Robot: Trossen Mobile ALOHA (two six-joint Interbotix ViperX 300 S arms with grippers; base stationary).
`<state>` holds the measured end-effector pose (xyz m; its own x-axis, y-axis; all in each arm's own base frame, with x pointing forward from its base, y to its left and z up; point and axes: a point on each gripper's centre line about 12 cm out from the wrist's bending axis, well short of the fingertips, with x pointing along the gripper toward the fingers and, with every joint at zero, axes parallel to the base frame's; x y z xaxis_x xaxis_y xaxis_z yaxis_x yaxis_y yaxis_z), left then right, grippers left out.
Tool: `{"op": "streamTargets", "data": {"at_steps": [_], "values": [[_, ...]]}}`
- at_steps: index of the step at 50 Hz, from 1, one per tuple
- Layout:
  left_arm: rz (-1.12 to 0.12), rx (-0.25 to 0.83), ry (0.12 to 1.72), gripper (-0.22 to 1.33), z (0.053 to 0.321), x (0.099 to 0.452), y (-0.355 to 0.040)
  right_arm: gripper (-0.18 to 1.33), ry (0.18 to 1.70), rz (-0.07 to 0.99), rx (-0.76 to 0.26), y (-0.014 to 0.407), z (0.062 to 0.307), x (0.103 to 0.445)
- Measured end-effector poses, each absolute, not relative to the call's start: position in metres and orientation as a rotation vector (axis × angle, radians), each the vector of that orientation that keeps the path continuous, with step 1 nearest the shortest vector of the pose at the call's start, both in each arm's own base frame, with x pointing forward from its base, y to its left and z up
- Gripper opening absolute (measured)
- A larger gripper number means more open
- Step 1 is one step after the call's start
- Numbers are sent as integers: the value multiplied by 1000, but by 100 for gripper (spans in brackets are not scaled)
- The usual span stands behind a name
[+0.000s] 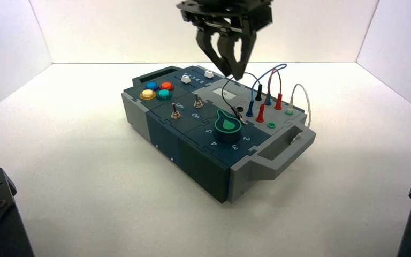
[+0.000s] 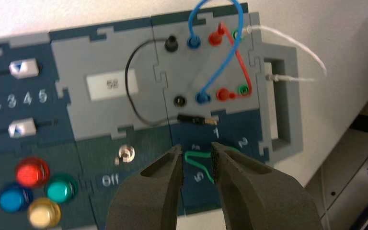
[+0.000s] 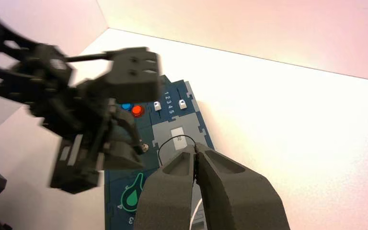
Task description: Pull the blue wire.
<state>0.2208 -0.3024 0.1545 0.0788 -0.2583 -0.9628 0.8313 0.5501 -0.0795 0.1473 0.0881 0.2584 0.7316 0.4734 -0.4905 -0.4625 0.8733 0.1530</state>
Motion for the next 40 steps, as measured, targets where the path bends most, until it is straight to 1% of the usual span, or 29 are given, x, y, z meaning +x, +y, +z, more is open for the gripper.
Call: {"op": "streamTargets", "data": {"at_steps": [4, 7, 10, 13, 14, 16, 24, 40], "values": [[-902, 605, 1235, 70, 150, 225, -309, -13, 545, 515, 19, 88, 258, 147], [-909, 622, 1244, 73, 145, 228, -312, -13, 545, 514, 20, 88, 258, 147], [-915, 633, 1246, 80, 142, 229, -314, -13, 545, 513, 21, 88, 258, 147], [-922, 643, 1246, 92, 139, 230, -316, -13, 545, 513, 21, 88, 258, 147], [-922, 644, 1249, 93, 139, 230, -316, -13, 545, 513, 21, 88, 258, 147], [-926, 652, 1251, 101, 136, 230, -317, -13, 545, 515, 21, 88, 258, 147], [-936, 670, 1256, 100, 131, 231, -319, -13, 545, 514, 20, 88, 258, 147], [-962, 689, 1243, 100, 129, 229, -331, -13, 545, 513, 20, 88, 258, 147]]}}
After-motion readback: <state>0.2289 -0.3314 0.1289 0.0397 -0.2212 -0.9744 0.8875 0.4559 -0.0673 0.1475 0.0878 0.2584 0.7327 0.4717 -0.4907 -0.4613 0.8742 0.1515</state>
